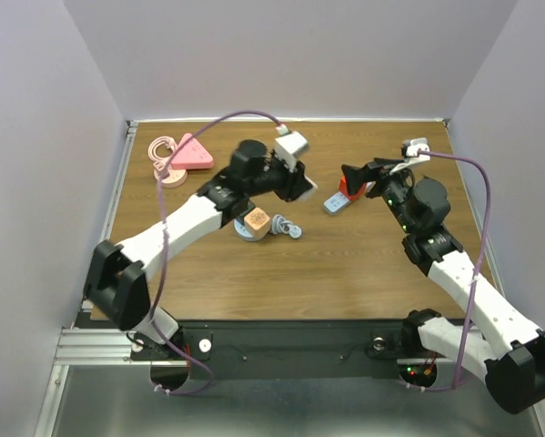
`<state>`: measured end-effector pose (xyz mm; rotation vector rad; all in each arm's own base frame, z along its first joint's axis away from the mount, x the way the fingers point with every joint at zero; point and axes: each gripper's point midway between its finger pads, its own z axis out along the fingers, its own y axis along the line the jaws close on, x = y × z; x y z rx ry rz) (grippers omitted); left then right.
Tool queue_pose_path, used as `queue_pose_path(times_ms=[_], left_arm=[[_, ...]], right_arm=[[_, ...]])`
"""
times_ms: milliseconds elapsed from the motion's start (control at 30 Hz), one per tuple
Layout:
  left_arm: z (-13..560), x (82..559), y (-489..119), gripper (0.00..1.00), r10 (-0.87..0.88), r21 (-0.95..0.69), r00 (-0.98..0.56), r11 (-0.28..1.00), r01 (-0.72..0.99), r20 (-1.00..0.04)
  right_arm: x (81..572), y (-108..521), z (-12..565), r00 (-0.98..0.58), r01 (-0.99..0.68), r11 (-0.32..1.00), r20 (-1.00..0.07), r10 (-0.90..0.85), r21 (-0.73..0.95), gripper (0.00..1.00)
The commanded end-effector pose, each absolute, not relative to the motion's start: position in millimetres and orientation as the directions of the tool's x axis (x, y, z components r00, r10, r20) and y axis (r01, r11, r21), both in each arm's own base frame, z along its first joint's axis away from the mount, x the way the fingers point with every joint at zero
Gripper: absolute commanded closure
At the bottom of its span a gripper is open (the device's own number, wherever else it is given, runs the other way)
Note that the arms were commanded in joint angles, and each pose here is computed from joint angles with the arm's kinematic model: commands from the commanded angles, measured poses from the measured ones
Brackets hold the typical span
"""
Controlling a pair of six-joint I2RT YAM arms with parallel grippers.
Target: Insert the plug
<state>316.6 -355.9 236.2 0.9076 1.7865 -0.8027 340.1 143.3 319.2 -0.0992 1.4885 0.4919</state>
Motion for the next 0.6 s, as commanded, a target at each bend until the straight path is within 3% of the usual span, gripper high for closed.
queue_pose_path(times_ms=[0,167,267,567], left_arm=[[343,298,-350,1.00,-0.071,-0.154,-0.137,0.413,0.897,-0.988],[412,271,-323,1.00,-0.317,-0.114,-0.010,0.309,0.944,-0.948],[432,257,-308,1.00,-0.395,-0.105,-0.009,0.223,0.969,-0.919],[451,209,-295,1.00,-0.500,-0.015,-0.010,0.006,1.000,-0.866]], right_arm=[[319,187,364,0.063,-0.630,0.759,-0.963,0.262,0.165,0.00],[285,221,397,0.074,-0.827,0.550,-0.945,0.317,0.120,0.03],[262,231,410,0.090,-0.895,0.440,-0.937,0.338,0.073,0.03],[228,243,419,0.081,-0.965,0.262,-0.927,0.366,0.019,0.07]])
